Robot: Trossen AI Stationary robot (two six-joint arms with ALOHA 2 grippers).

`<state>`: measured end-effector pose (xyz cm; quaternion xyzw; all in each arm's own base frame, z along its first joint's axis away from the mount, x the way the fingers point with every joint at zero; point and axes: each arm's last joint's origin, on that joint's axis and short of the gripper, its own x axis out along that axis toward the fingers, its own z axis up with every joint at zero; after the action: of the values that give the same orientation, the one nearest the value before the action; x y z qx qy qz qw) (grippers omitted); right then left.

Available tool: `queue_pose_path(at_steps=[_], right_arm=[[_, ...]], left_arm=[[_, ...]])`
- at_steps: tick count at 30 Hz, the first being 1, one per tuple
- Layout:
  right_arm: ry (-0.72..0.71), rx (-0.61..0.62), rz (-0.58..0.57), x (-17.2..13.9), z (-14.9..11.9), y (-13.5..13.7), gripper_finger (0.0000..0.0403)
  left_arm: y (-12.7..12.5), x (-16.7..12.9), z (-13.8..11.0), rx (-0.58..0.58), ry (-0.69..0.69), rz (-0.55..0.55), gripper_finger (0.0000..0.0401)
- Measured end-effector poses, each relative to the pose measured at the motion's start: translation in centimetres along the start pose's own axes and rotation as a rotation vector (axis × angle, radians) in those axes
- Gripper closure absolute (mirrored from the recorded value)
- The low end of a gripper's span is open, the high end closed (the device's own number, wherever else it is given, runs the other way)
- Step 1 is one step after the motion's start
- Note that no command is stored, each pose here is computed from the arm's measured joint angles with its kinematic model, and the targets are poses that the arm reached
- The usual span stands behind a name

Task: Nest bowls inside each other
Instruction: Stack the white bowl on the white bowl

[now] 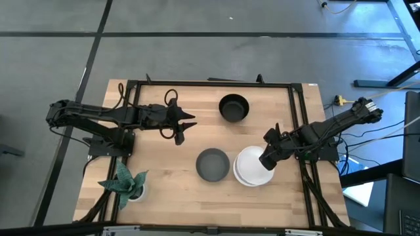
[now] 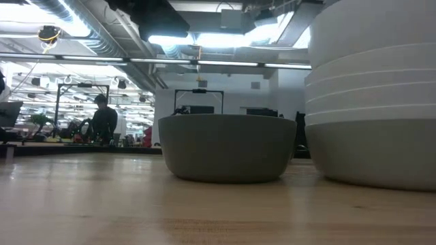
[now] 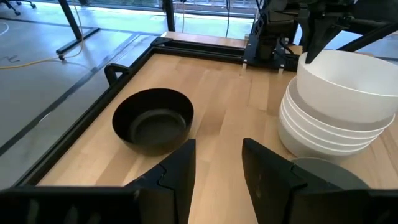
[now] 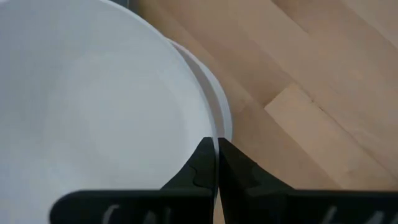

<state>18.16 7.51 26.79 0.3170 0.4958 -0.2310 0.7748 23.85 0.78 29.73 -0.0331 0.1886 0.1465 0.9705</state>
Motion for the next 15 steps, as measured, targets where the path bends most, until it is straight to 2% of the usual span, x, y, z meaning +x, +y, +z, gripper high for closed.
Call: queue_pose_path(at_steps=[11,15], right_arm=[[0.046,-0.035,-0.052,1.7,-0.1,0.8,0.0398],[0.039,-0.038,-0.061,2.0,-0.1,1.0,0.038]], left_arm=[[0.0,0.0,0.0,0.0,0.0,0.0,0.0276],[0.0,0.0,0.0,0.0,0.001,0.0,0.0276]])
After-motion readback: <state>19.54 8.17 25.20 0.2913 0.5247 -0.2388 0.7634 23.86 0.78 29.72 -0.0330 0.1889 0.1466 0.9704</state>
